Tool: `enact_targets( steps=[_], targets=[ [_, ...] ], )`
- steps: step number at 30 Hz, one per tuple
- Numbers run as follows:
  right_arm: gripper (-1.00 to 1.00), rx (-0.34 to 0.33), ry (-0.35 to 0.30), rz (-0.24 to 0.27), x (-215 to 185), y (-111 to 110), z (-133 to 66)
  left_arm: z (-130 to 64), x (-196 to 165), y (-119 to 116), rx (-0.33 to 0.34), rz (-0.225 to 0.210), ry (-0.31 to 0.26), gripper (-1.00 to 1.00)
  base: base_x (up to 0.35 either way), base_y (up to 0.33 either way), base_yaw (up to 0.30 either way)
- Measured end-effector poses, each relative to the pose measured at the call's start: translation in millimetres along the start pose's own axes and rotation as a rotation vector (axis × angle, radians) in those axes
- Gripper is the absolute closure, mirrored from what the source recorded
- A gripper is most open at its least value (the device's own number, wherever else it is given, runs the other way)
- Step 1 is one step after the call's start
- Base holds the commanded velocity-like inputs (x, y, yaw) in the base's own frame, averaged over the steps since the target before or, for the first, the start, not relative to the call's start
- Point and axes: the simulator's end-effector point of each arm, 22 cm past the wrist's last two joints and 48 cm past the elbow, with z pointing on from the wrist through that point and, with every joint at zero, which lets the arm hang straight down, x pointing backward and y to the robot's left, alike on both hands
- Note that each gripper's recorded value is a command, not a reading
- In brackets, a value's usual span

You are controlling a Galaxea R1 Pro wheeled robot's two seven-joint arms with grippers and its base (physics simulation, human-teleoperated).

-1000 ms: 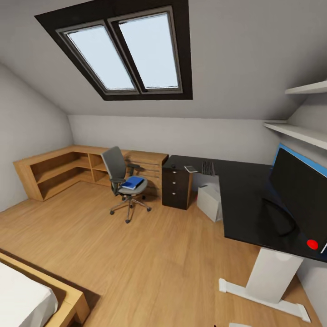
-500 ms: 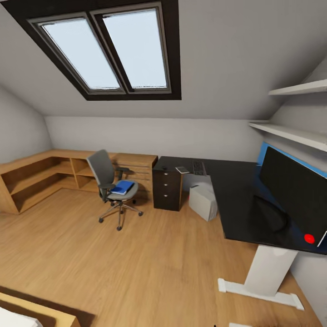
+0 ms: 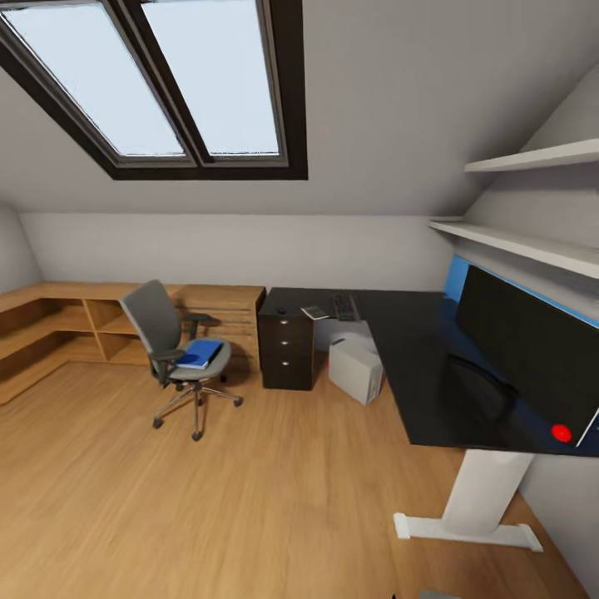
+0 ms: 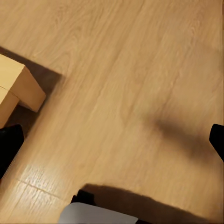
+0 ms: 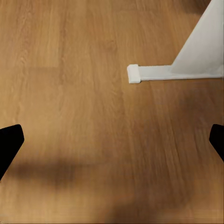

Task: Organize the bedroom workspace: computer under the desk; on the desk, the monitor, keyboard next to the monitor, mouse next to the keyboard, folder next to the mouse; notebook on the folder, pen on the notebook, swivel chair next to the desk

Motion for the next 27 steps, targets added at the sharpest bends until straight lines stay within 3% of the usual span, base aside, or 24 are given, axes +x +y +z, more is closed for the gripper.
enact_targets(
  steps=[10, 27],
  targets=[
    [-1.00, 0.001, 0.012, -0.002, 5.5, -0.3, 0.4, -0.1, 5.3, 0.9, -0.003, 0.002, 0.013, -1.00, 0.323, 0.069, -0.155],
    [-1.00, -0.004, 0.016, -0.009, 7.6, 0.6, 0.5, -0.2, 6.9, 1.7, -0.004, 0.002, 0.017, -1.00, 0.334, 0.127, -0.009]
  ],
)
